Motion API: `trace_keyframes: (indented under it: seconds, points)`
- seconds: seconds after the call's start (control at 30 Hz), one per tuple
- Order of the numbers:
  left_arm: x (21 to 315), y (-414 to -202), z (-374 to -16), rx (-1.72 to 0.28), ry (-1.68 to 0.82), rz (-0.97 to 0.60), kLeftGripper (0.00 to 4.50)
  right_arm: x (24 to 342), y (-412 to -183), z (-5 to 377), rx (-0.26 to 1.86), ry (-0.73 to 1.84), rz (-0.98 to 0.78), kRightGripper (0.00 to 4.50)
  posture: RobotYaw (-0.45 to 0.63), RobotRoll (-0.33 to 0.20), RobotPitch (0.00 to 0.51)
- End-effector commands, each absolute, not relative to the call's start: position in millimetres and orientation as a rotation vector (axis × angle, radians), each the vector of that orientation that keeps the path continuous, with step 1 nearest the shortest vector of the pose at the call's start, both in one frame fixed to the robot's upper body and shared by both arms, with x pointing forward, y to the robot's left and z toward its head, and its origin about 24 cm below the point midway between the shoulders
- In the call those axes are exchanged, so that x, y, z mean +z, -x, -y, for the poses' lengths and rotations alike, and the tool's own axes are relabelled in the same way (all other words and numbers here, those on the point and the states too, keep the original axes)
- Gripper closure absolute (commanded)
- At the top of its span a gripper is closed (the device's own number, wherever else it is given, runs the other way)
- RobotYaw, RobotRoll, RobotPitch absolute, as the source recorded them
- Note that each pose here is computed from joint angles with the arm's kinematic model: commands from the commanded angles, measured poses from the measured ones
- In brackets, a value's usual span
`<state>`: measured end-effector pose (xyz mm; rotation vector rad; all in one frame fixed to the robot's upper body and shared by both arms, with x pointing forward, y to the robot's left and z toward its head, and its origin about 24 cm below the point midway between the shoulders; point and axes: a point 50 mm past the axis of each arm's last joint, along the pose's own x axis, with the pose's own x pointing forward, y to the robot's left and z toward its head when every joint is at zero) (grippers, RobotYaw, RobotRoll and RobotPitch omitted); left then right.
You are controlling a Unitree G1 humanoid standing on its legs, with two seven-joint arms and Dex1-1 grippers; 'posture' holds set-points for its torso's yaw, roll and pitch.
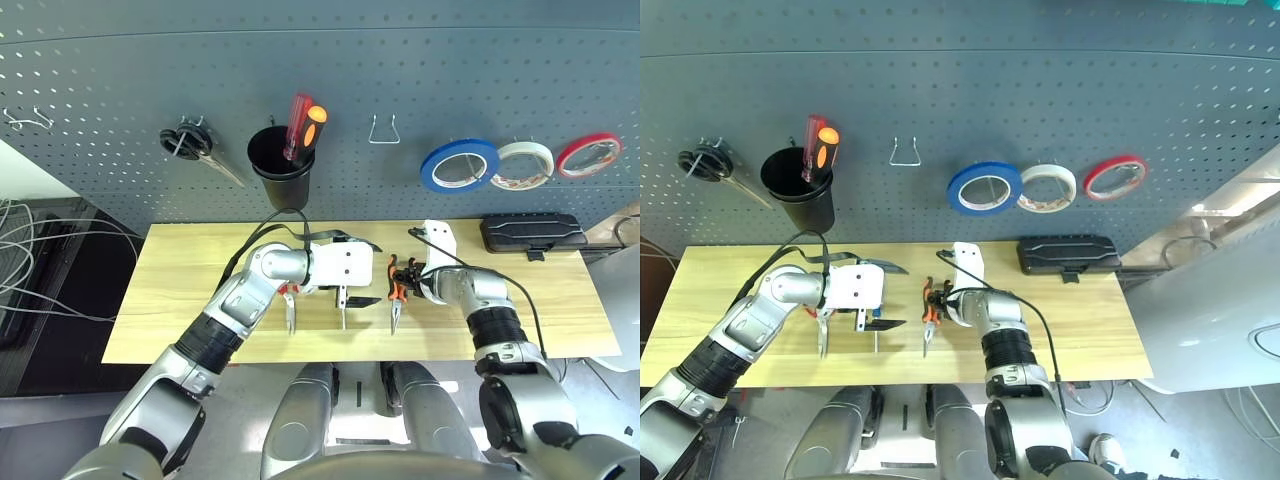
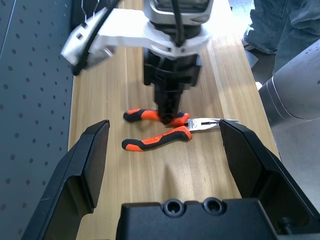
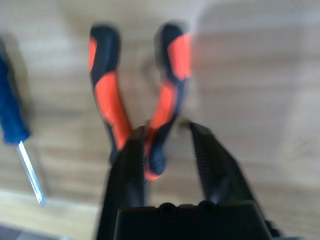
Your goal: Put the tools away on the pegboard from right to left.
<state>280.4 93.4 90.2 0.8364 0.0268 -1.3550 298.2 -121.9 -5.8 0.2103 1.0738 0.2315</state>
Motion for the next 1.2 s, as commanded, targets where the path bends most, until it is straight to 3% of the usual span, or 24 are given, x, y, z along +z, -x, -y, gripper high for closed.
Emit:
trace_keyframes:
  seconds: [0.03,0.07,0.5,0.7,0.8,0.93,1.2]
  points:
    - [88,-279,-94,-1.354,-0.814,-0.026,0.0,-14,-285,123,0.201,-0.236,-1.164,3.95,0.04,0.0,0.256]
    - [88,-279,-94,-1.349,-0.81,-0.024,0.0,-9,-287,124,0.206,-0.236,-1.149,4.2,0.04,0.0,0.256]
    - [90,-277,-110,-1.15,-0.649,-0.004,0.0,23,-274,165,0.394,-0.122,-1.055,4.21,0.02,0.0,0.251]
    - [97,-277,-116,-1.053,-0.602,0.051,0.0,47,-283,173,0.5,-0.087,-0.922,4.21,0.01,0.0,0.249]
    - [99,-276,-119,-0.994,-0.571,0.084,0.0,83,-311,166,0.548,-0.119,-0.819,4.21,0.0,0.0,0.247]
    - [100,-274,-125,-0.933,-0.547,0.1,0.0,112,-314,157,0.627,-0.111,-0.709,4.21,-0.01,0.0,0.244]
    - [97,-275,-127,-0.921,-0.547,0.084,0.0,75,-304,163,0.426,-0.171,-0.851,4.21,0.01,0.0,0.252]
